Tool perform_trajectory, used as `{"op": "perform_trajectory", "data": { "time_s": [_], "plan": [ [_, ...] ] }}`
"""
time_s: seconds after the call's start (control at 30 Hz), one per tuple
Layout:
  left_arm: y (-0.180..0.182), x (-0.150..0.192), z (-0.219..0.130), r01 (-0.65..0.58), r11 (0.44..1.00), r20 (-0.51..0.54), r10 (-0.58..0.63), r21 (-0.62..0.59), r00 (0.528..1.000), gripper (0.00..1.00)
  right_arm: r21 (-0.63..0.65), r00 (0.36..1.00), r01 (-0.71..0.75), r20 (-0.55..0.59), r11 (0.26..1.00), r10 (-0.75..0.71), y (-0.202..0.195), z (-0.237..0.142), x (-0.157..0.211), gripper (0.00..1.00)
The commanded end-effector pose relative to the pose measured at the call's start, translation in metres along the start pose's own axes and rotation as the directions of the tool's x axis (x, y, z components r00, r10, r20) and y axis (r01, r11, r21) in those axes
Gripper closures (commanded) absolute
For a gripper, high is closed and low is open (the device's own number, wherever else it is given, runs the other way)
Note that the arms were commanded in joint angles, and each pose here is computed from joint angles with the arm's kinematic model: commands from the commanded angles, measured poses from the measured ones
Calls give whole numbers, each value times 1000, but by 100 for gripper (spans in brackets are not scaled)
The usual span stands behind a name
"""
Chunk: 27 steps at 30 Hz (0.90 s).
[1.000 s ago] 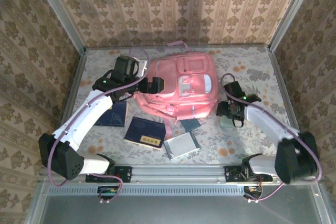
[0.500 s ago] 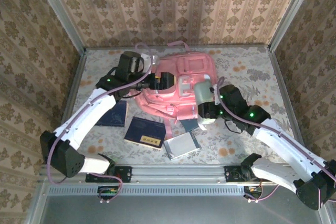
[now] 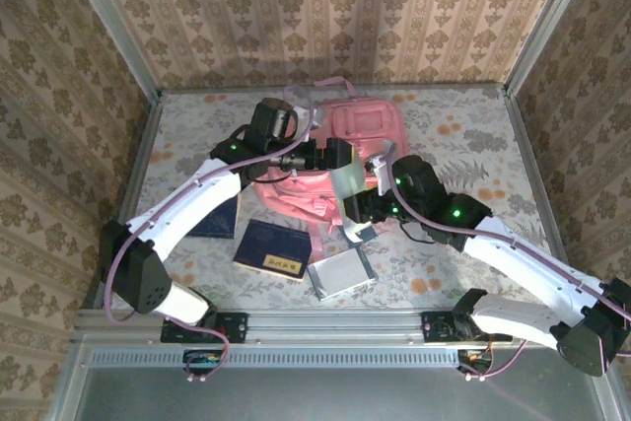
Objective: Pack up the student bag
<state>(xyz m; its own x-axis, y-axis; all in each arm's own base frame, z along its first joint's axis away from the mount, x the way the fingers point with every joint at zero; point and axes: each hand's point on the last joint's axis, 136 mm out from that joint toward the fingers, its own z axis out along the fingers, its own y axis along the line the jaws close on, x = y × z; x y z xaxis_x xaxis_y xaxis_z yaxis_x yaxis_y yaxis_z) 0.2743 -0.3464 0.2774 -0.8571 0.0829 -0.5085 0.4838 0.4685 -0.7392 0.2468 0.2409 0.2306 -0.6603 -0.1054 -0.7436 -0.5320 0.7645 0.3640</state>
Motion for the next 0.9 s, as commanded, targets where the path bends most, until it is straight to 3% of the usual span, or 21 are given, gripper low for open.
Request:
{"op": "perform_trajectory", "data": {
  "time_s": [0.0,0.33,0.53,0.67,0.77,0.87],
  "plan": [
    [-12,5,11,25,996,-17,-24,84,1000,0,-47,999,25,43,999,-23,14,0,-17,37],
    [-15,14,22,50,991,-35,-46,120,998,23,-1,998,10,55,1000,-10,8,6,-23,34],
    [-14,11,17,46,993,-14,-45,107,999,49,14,999,10,51,1000,-11,7,9,-24,32],
    [-11,7,10,52,993,4,-53,102,999,52,12,998,36,41,999,-37,12,9,-25,18],
    [-1,2,1,70,994,31,-73,81,997,52,17,997,72,30,997,-73,14,7,-24,0],
    [16,-3,-16,103,993,69,-107,56,992,52,38,994,107,7,993,-108,14,2,-26,0]
  ]
}}
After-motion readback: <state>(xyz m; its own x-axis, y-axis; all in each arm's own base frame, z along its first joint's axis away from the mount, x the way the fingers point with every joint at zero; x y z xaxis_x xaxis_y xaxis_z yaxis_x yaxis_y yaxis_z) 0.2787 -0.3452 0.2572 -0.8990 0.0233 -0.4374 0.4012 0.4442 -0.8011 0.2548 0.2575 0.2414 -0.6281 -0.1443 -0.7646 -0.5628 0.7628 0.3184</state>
